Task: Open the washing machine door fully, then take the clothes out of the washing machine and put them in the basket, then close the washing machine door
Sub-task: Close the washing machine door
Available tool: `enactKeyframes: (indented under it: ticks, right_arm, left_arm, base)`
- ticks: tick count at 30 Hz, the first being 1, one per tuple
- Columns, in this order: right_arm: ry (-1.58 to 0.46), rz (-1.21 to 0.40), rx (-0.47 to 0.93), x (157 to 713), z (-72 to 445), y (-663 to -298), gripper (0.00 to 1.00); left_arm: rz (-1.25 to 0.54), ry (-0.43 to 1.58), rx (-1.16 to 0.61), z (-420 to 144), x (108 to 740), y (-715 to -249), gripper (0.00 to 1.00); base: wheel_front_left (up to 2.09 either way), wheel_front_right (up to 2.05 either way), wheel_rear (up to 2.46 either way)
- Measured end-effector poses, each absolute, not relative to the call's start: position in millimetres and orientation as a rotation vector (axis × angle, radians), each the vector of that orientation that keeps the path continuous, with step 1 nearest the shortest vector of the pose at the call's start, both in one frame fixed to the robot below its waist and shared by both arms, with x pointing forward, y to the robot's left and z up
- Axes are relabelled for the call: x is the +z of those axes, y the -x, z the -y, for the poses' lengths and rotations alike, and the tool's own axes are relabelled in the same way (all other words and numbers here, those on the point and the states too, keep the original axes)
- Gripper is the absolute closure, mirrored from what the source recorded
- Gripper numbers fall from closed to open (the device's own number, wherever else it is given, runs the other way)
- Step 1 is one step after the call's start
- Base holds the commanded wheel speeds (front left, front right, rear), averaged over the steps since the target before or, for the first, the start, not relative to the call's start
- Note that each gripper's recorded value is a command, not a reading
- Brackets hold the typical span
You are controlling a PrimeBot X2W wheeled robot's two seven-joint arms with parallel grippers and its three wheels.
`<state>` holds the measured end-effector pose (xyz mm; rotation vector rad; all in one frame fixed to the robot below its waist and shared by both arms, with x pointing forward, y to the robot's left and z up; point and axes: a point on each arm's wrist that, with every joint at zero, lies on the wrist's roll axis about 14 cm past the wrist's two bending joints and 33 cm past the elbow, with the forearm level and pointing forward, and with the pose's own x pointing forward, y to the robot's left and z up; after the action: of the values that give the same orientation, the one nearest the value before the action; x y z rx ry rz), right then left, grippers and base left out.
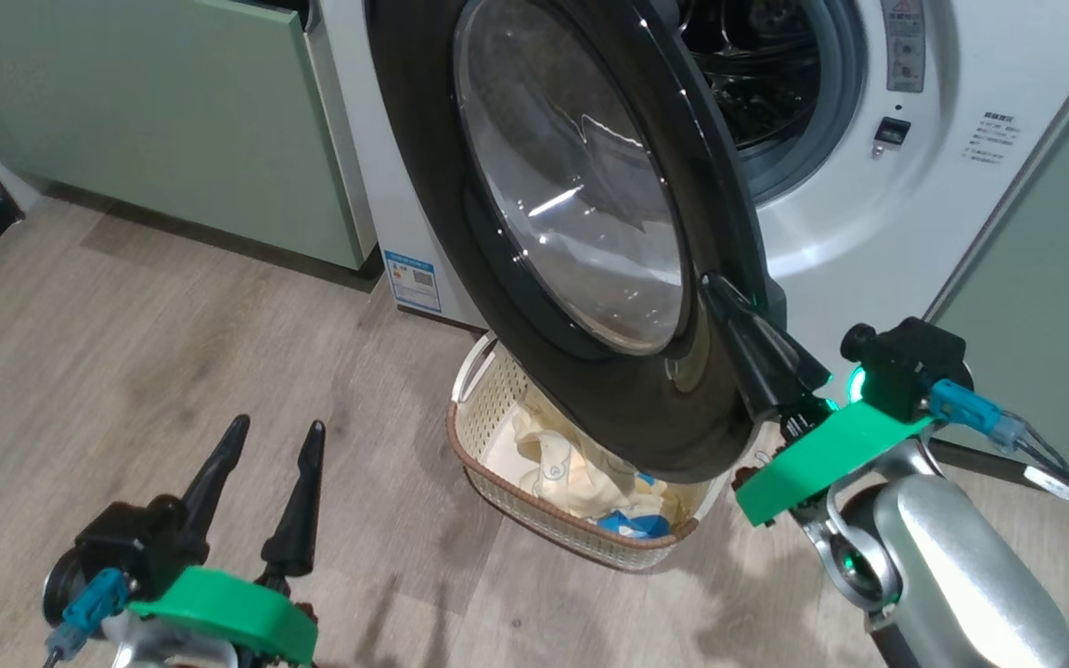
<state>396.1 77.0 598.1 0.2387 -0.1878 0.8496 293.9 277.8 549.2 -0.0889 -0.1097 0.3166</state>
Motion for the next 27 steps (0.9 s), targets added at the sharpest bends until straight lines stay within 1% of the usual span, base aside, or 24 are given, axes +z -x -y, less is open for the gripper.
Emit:
enactKeyframes:
  ticks: [13,21,27]
  right_arm:
    - [-0.214,0.162,0.761,584.4,-55.7,-421.8,1.0]
    - [-0.163,0.152,0.678,576.5,-31.7,-465.2,1.0]
    - [-0.129,0.129,0.647,566.3,-22.9,-490.8,1.0]
  left_arm:
    - [0.094,0.094,0.309,-275.0,542.5,-299.5,0.0]
    - [0.094,0.091,0.291,-270.2,539.2,-315.9,0.0]
    - [0.08,0.088,0.293,-269.8,532.9,-325.2,0.0]
  base:
    - [0.0,0.0,0.0]
    - [0.0,0.0,0.0]
    - [0.0,0.0,0.0]
